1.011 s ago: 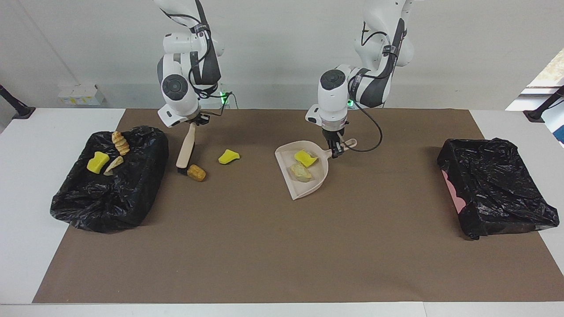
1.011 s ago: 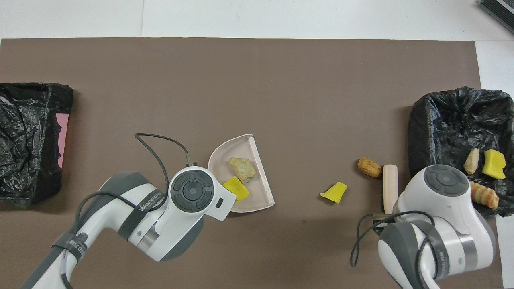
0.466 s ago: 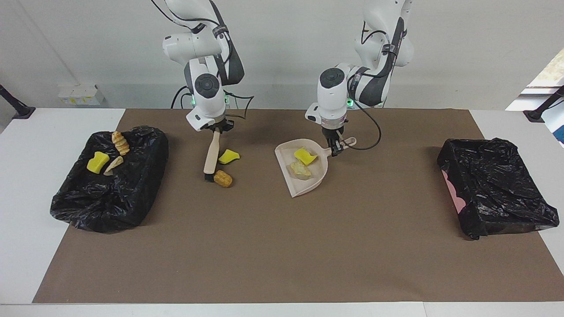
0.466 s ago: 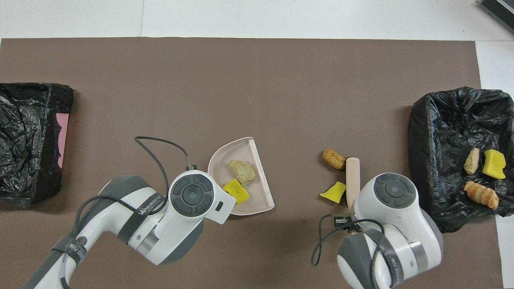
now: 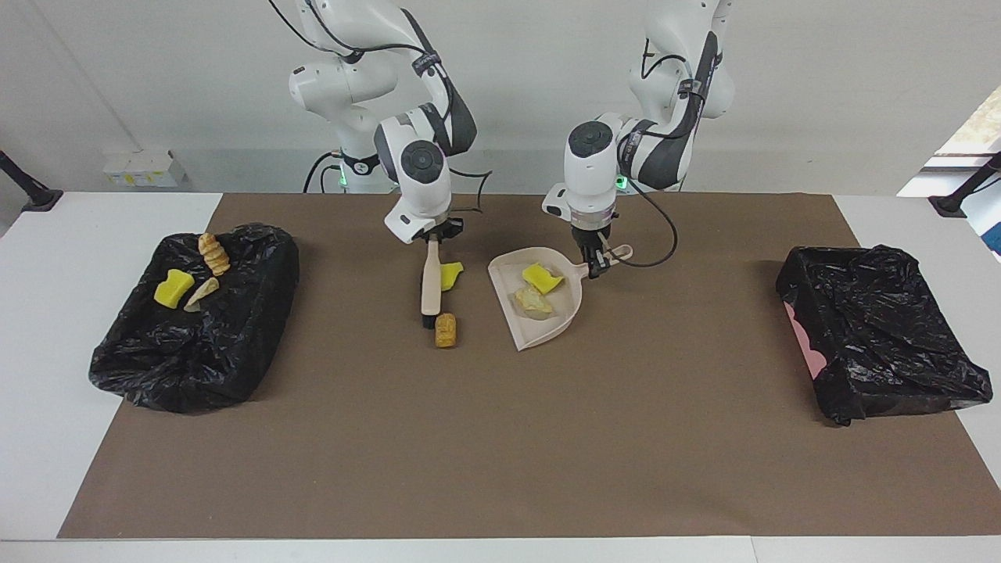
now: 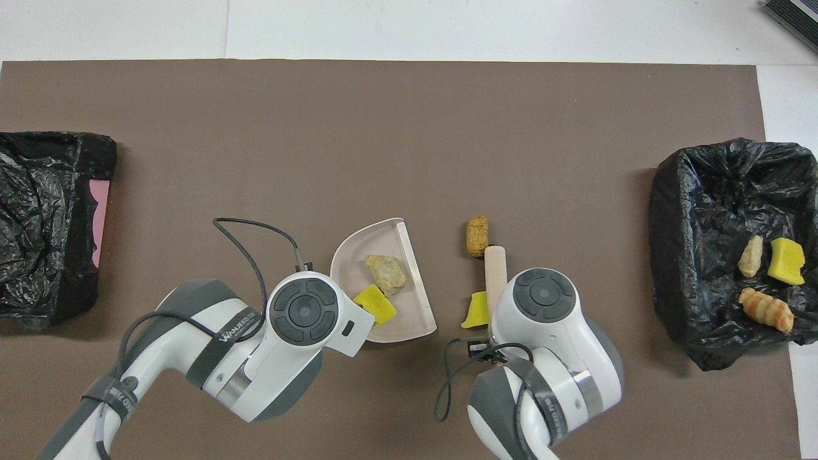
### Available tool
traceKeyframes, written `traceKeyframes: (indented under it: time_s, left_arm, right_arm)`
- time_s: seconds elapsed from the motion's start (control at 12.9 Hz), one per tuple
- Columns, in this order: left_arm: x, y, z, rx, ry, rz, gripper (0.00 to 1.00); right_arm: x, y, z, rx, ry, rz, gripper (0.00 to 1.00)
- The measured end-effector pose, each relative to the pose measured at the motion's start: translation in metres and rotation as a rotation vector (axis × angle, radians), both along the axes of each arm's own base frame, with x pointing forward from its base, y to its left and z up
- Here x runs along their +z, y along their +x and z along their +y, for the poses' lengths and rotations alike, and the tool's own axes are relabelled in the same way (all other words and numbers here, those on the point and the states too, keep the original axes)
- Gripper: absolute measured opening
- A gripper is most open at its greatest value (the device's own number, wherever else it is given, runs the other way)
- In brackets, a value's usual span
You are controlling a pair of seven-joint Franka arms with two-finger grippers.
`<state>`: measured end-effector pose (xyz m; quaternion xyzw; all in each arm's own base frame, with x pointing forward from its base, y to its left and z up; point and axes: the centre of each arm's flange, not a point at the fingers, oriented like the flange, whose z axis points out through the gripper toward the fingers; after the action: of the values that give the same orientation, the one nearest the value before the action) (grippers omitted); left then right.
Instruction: Sweep and dump trash in bin
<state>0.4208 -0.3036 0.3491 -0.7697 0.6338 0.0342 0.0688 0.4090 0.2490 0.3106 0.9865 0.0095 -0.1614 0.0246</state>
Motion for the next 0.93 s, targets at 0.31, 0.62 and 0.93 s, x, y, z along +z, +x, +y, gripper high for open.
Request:
traceKeyframes:
  time_s: [0.31,0.62,0.93]
  left_arm:
    - [0.0,0.0,0.0,0.001,-0.001,-0.001,0.31]
    - [0.0,0.001,0.001,0.002,-0.002,-0.002,0.31]
    - [0.0,0.002,0.002,0.005,-0.007,-0.008,0.31]
  right_arm:
    - [0.007,0.007,0.061,0.012,0.078,0.007,0.26]
    - [0.021,0.003,0.105,-0.003,0.177,0.034,0.26]
    - [0.06,0.029,0.121,-0.004,0.218,0.057,0.26]
